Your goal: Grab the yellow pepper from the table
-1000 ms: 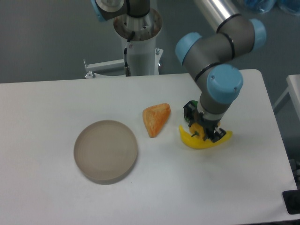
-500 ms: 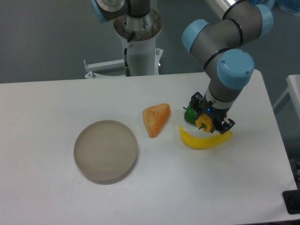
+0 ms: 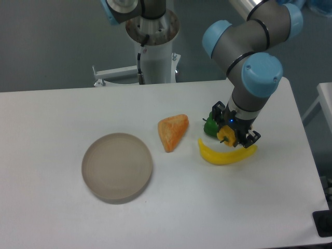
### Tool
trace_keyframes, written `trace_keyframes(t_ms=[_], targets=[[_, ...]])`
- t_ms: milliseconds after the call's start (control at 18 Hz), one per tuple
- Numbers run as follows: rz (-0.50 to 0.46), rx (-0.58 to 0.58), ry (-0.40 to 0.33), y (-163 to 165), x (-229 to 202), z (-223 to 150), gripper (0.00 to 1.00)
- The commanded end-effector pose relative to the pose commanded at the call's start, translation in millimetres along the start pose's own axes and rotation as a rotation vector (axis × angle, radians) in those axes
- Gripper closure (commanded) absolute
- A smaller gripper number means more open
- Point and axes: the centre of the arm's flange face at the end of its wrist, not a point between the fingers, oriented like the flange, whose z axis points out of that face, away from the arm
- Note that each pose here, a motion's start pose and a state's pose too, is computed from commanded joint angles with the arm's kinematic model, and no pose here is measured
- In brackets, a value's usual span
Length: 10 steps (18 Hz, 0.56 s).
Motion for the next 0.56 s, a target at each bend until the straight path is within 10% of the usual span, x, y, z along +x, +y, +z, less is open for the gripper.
trace_keyframes(t_ms=[556], targets=[[0.081, -0.008, 0.006, -8.9, 0.9, 7.3, 0.63]])
